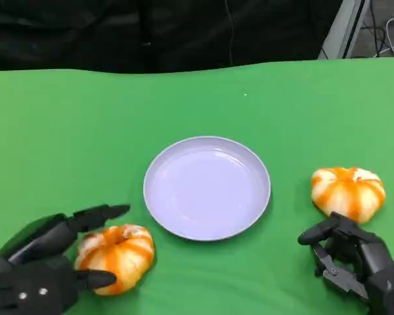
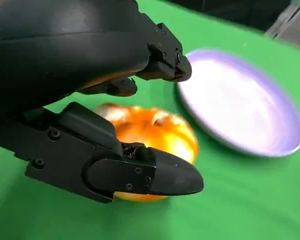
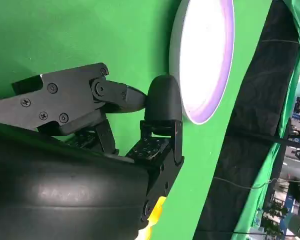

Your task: Grasp the bread from the table and place it into the plate.

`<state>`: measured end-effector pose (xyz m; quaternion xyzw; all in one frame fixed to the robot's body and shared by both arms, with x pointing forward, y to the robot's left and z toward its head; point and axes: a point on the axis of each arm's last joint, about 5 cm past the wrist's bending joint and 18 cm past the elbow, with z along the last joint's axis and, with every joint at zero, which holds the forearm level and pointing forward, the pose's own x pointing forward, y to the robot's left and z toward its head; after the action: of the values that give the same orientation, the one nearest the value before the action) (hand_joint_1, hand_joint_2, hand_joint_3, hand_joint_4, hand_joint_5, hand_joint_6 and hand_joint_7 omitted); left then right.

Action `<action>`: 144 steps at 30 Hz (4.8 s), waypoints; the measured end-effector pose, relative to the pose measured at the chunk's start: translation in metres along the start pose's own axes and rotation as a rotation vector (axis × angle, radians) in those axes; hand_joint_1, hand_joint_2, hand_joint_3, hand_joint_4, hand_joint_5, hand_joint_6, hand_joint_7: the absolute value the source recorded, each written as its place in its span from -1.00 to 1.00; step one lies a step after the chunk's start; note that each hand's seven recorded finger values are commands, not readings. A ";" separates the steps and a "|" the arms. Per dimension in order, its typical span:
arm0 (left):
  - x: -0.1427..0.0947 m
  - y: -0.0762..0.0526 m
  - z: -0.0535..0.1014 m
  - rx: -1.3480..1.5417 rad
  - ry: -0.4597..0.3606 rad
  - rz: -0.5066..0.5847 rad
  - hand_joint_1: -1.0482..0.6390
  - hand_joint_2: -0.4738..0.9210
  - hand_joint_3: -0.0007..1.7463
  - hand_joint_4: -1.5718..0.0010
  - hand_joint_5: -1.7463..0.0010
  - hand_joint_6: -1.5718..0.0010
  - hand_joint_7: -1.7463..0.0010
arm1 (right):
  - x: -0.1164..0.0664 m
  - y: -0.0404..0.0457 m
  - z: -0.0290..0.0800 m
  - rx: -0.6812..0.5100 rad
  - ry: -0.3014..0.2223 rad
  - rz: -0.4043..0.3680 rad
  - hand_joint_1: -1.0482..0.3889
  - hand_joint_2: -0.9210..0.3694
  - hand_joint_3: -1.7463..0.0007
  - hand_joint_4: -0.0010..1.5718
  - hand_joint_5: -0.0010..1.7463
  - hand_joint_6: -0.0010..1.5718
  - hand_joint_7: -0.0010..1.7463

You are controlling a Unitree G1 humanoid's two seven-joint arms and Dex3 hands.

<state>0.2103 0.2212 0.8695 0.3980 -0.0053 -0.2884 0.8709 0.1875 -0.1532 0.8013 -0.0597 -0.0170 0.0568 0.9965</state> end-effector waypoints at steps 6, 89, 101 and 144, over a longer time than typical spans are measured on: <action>0.002 -0.002 0.002 0.031 0.042 -0.050 -0.91 1.00 -0.40 0.48 0.98 0.62 0.98 | 0.000 -0.0001 0.000 0.003 0.001 0.002 0.28 -1.00 0.42 -0.11 0.98 -0.05 0.38; 0.019 -0.031 0.003 -0.049 0.069 0.221 0.10 0.60 -0.04 -0.51 -0.08 -0.34 0.02 | -0.001 0.0009 0.000 0.005 0.006 0.014 0.28 -0.98 0.41 -0.12 0.97 -0.04 0.36; 0.006 -0.040 0.006 -0.075 -0.013 0.423 0.10 0.64 -0.08 -0.45 -0.23 -0.29 -0.01 | -0.001 0.0012 0.000 0.006 0.006 0.007 0.29 -1.00 0.41 -0.12 0.98 -0.04 0.36; 0.041 -0.001 0.048 -0.055 -0.289 0.573 0.13 0.77 -0.24 -0.17 -0.45 -0.33 0.16 | 0.001 0.0051 0.001 0.002 0.003 -0.003 0.25 -1.00 0.44 -0.11 1.00 -0.05 0.38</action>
<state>0.2329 0.1663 0.8928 0.3116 -0.2328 -0.0850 0.9173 0.1878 -0.1481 0.8012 -0.0587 -0.0155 0.0550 0.9966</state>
